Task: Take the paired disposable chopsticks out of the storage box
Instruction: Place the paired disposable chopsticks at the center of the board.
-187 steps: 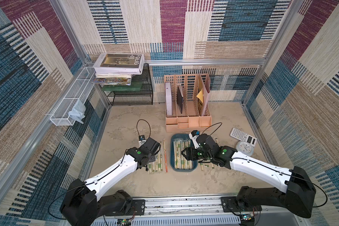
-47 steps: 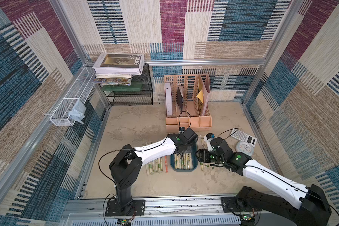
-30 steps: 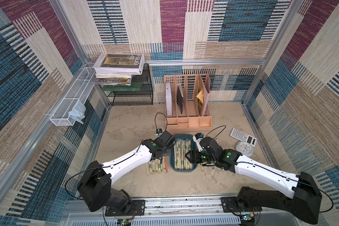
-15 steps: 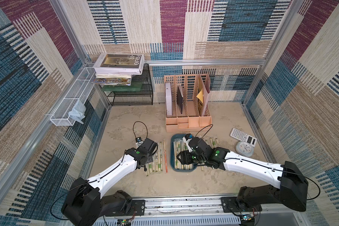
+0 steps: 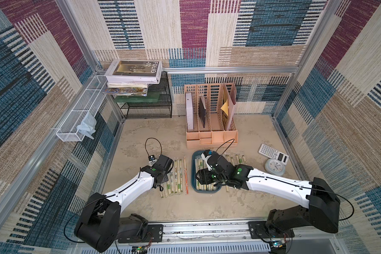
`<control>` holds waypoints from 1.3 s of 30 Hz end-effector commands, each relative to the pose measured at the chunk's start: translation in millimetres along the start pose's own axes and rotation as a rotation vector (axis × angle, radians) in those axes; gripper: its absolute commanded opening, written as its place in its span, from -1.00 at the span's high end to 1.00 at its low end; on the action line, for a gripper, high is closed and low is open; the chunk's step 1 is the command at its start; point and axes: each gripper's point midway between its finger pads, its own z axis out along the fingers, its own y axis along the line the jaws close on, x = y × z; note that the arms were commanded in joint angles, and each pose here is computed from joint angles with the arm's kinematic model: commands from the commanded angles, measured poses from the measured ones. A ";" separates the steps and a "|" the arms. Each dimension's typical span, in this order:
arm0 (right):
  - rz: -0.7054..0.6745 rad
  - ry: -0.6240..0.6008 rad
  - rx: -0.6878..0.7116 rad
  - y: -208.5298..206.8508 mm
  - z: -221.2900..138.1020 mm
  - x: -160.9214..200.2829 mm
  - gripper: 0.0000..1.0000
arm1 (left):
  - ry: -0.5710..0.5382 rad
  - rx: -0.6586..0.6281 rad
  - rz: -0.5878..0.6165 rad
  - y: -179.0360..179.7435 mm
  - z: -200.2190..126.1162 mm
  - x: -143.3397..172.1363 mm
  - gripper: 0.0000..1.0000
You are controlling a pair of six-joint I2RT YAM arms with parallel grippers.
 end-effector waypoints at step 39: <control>0.089 -0.070 0.071 -53.1 -20.6 -8.2 -0.47 | 0.025 0.426 -0.047 -94.2 -76.4 -16.1 0.19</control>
